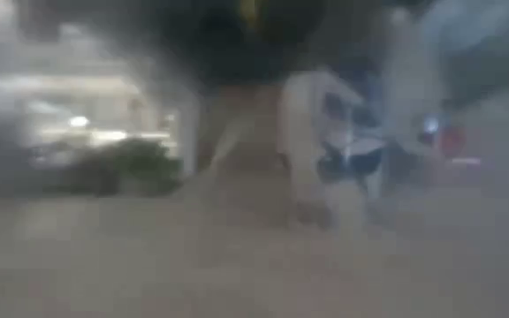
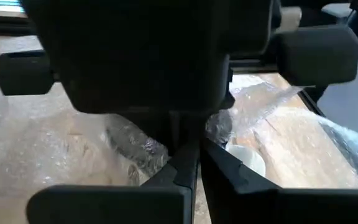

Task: Wrap mug
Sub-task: Wrap the white mug with bubble wrap

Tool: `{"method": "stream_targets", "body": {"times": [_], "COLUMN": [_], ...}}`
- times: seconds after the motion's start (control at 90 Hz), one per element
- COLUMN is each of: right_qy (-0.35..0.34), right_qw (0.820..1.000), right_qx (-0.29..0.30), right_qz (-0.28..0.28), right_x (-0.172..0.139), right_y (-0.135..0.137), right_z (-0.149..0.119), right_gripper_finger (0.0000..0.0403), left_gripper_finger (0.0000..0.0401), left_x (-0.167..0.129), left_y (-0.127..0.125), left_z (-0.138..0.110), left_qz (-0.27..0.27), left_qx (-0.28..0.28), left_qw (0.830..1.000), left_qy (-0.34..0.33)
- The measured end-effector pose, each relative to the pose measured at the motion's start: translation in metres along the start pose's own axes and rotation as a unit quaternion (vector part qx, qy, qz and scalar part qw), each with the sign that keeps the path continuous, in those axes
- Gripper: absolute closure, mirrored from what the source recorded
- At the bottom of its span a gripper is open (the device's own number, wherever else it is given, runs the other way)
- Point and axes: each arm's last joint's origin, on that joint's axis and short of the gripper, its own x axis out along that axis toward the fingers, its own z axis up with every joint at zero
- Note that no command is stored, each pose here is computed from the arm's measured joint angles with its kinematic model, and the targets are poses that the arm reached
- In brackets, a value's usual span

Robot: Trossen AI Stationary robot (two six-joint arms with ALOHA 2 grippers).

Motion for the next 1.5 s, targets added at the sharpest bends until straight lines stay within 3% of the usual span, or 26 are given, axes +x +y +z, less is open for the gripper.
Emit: {"method": "stream_targets", "body": {"times": [0.111, 0.233, 0.456, 0.567, 0.678, 0.856, 1.056, 1.167, 1.367, 1.5], "right_qy": [0.007, -0.001, 0.022, 0.047, 0.022, -0.049, -0.077, -0.061, 0.017, 0.039], "right_qw": [1.000, 1.000, 0.999, 0.999, 0.998, 0.989, 0.988, 0.991, 0.999, 0.999], "right_qx": [-0.008, -0.010, -0.004, -0.011, -0.017, -0.030, -0.046, -0.028, 0.003, 0.013], "right_qz": [-0.002, 0.005, 0.023, 0.008, -0.065, -0.134, -0.124, -0.117, -0.049, -0.020], "right_x": [-0.016, -0.055, -0.089, -0.075, -0.049, -0.056, -0.075, -0.056, -0.010, -0.004], "right_y": [0.005, 0.012, 0.048, 0.070, 0.079, 0.076, 0.065, 0.044, 0.021, 0.015], "right_z": [0.009, 0.020, 0.002, -0.024, -0.044, -0.039, -0.015, -0.005, -0.003, 0.000], "right_gripper_finger": [0.0403, 0.0403, 0.0403, 0.0403, 0.0403, 0.0403, 0.0403, 0.0403, 0.0403, 0.0403], "left_gripper_finger": [0.0401, 0.0401, 0.0401, 0.0401, 0.0401, 0.0401, 0.0401, 0.0401, 0.0401, 0.0401], "left_x": [0.000, 0.000, 0.000, 0.000, 0.000, 0.000, 0.000, 0.000, 0.000, 0.000], "left_y": [0.000, 0.000, 0.000, 0.000, 0.000, 0.000, 0.000, 0.000, 0.000, 0.000], "left_z": [-0.001, -0.001, -0.001, -0.001, -0.001, -0.001, -0.001, -0.001, 0.000, 0.000], "left_qz": [-0.001, -0.001, -0.001, -0.001, -0.001, -0.001, -0.001, -0.001, -0.001, -0.001], "left_qx": [0.000, 0.000, 0.000, 0.000, 0.001, -0.001, -0.001, -0.001, -0.002, -0.001], "left_qw": [1.000, 1.000, 1.000, 1.000, 1.000, 1.000, 1.000, 1.000, 1.000, 1.000], "left_qy": [0.003, 0.003, 0.004, 0.004, 0.003, 0.003, 0.003, 0.003, 0.003, 0.003]}}
